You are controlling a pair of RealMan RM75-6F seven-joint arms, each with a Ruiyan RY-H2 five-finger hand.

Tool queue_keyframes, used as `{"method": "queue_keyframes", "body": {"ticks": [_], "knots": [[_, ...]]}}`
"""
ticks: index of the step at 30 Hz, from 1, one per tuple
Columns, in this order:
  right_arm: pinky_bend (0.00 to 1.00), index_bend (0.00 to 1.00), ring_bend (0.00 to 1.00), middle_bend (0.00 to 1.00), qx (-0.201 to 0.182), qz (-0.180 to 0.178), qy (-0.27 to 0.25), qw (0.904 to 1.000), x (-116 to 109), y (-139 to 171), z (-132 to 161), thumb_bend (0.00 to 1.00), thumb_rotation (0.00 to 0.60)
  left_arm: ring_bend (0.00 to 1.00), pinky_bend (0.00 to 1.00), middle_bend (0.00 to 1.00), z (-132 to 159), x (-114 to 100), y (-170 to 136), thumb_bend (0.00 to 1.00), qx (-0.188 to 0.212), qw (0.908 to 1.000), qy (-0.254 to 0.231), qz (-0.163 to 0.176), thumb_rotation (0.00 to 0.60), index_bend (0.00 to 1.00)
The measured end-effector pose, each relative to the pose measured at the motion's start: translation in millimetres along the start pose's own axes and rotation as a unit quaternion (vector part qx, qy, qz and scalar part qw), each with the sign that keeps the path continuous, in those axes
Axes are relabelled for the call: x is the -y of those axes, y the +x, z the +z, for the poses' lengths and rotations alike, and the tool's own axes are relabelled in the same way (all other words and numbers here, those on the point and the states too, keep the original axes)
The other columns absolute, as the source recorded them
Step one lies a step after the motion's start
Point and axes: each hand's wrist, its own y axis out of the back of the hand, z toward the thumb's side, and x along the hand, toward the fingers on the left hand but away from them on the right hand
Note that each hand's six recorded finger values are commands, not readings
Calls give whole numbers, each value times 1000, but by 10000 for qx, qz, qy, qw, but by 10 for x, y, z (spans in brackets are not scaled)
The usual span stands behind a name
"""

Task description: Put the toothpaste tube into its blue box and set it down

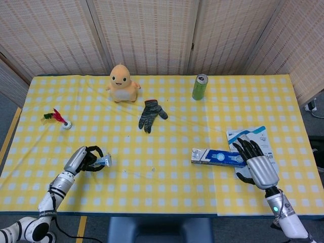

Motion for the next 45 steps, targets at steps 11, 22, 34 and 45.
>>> {"method": "queue_keyframes", "body": {"ticks": [11,22,34,45], "knots": [[146,112,158,103,237,524,381,9976,159,-440,83,272,600,1000,1000,1000,135,-60,-281,374,245,9990,-218,-309,600,779],[191,131,227,173,425,1306,246,9902,515,-757,224,272,600,1000,1000,1000,125,-115,-347,374,191,9992,-176,-292,600,779],[430,417,446,394,414,1163,425,9914,581,-779,299,272,600,1000,1000,1000,165,-202,-393,374,239,9993,-190,-192,600,779],[491,494,488,454,275,753,-17,9968,503,-809,375,272,600,1000,1000,1000,319,-313,-473,377,307,9978,-548,-193,600,779]]}}
